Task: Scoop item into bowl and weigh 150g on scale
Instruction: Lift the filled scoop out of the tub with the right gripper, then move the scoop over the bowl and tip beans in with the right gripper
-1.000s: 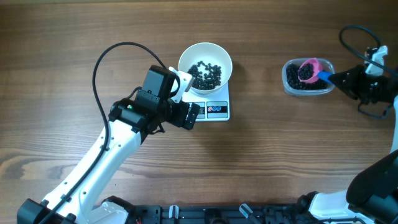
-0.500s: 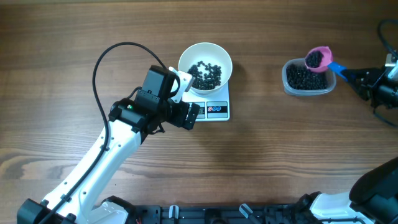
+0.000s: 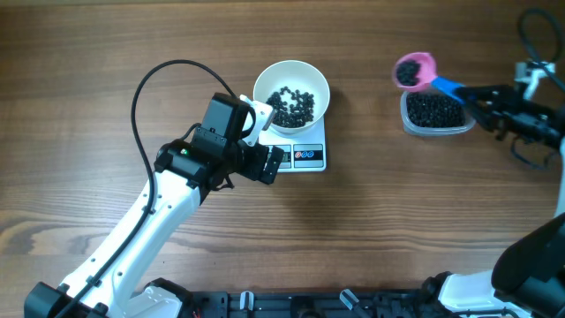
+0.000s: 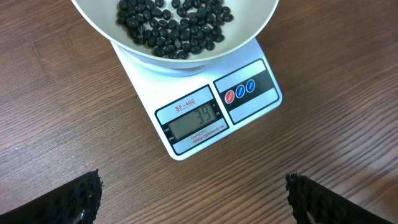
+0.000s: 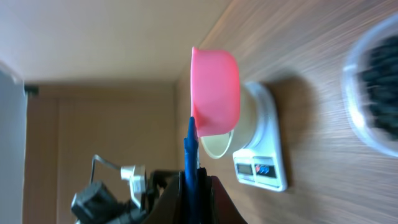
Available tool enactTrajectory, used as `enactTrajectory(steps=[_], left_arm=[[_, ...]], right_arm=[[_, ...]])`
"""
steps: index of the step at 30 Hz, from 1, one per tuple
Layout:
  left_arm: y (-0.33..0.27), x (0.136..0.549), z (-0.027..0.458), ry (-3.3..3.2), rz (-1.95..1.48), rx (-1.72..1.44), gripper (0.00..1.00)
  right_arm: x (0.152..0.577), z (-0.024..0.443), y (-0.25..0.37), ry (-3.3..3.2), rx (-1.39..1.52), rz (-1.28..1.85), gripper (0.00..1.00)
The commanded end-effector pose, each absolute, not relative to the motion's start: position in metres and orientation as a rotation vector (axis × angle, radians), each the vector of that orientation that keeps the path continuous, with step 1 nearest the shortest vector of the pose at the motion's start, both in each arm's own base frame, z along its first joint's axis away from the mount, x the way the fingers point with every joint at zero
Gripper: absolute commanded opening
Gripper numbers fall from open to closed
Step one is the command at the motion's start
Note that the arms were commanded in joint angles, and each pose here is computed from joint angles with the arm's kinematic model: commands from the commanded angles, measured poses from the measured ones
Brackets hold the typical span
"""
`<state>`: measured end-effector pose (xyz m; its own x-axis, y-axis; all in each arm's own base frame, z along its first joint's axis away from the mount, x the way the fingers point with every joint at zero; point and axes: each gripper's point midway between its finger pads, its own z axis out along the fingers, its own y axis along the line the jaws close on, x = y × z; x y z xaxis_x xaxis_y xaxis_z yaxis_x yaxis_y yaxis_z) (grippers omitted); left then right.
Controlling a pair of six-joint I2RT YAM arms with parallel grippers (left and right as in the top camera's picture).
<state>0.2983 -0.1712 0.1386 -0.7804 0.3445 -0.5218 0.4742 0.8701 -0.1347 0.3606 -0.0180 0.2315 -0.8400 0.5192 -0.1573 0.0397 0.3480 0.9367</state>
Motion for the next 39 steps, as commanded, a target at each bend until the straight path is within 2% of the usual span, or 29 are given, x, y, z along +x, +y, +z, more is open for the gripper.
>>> enactTrajectory(steps=[1, 9, 15, 23, 29, 39], left_arm=[[-0.173, 0.301, 0.148, 2.518, -0.37, 0.606, 1.0], [-0.173, 0.301, 0.148, 2.518, -0.37, 0.606, 1.0], [-0.173, 0.301, 0.148, 2.518, -0.37, 0.606, 1.0], [-0.173, 0.301, 0.148, 2.518, -0.37, 0.606, 1.0], [-0.173, 0.301, 0.148, 2.517, -0.37, 0.606, 1.0], [-0.173, 0.301, 0.148, 2.518, -0.37, 0.606, 1.0]], right_arm=[[0.363, 0.238, 0.024, 2.194, 0.347, 1.623, 0.04], [0.371, 0.243, 0.098, 2.217, -0.026, 1.621, 0.04], [0.387, 0.226, 0.134, 2.271, -0.224, 1.376, 0.04], [0.391, 0.215, 0.165, 2.295, -0.46, 1.002, 0.04], [0.39, 0.229, 0.17, 2.251, -0.56, 0.723, 0.04], [0.395, 0.247, 0.175, 2.151, -0.65, 0.504, 0.04]])
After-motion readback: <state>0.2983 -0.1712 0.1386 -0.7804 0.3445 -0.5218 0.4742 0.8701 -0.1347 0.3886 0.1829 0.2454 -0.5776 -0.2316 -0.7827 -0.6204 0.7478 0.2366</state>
